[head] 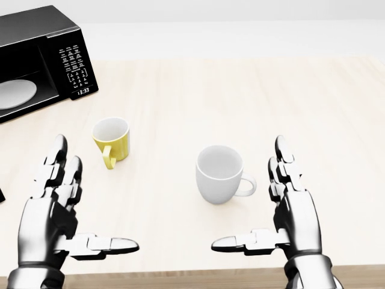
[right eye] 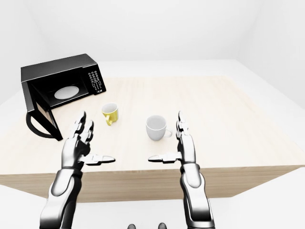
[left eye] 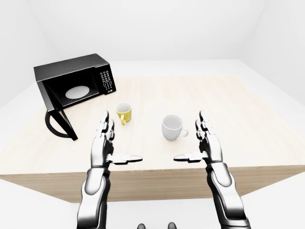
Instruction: Close the microwave.
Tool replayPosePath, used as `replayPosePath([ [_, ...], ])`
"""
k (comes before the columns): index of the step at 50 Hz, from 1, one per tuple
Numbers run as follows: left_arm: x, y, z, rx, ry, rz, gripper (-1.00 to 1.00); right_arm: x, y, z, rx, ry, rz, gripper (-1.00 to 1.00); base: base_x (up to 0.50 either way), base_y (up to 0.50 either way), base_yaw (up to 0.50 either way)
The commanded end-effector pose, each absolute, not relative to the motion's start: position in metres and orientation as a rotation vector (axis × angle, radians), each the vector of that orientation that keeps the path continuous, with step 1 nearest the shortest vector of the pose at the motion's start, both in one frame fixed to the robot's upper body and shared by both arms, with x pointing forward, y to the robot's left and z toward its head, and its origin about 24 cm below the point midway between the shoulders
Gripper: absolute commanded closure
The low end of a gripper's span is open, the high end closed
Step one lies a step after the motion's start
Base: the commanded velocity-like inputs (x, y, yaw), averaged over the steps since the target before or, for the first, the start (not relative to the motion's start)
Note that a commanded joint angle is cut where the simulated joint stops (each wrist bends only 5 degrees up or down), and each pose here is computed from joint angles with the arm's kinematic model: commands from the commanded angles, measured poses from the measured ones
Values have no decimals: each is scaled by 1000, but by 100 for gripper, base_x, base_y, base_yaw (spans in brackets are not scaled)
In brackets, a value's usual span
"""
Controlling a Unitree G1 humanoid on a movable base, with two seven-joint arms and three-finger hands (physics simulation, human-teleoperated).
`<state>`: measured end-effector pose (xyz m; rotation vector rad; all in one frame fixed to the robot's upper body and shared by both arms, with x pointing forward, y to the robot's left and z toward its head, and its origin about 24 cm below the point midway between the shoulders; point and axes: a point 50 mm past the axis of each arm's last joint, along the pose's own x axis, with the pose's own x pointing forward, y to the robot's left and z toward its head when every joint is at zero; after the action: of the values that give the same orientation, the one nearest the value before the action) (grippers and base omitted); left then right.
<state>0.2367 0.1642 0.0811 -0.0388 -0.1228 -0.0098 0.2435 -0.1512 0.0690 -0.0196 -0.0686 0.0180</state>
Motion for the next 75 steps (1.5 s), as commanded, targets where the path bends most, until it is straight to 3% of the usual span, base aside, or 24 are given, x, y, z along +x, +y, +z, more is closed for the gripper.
replayPosePath([
  [1,190,179,166,-39,-507,2,-100,204,-145,148,-90,-416,0,-100,0,0,0],
  [7,151,187,211,-2,-749,16,-100,168,-139,198,-146,-670,-27,-100,0,0,0],
  [10,143,190,215,3,-777,22,-100,155,-140,214,-156,-760,-37,-100,0,0,0],
  [42,140,185,215,13,-774,-9,-100,160,-140,205,-151,-708,-19,-100,0,1,0],
  [75,141,183,215,31,-764,-25,-100,163,-138,200,-145,-680,5,-100,0,50,0],
])
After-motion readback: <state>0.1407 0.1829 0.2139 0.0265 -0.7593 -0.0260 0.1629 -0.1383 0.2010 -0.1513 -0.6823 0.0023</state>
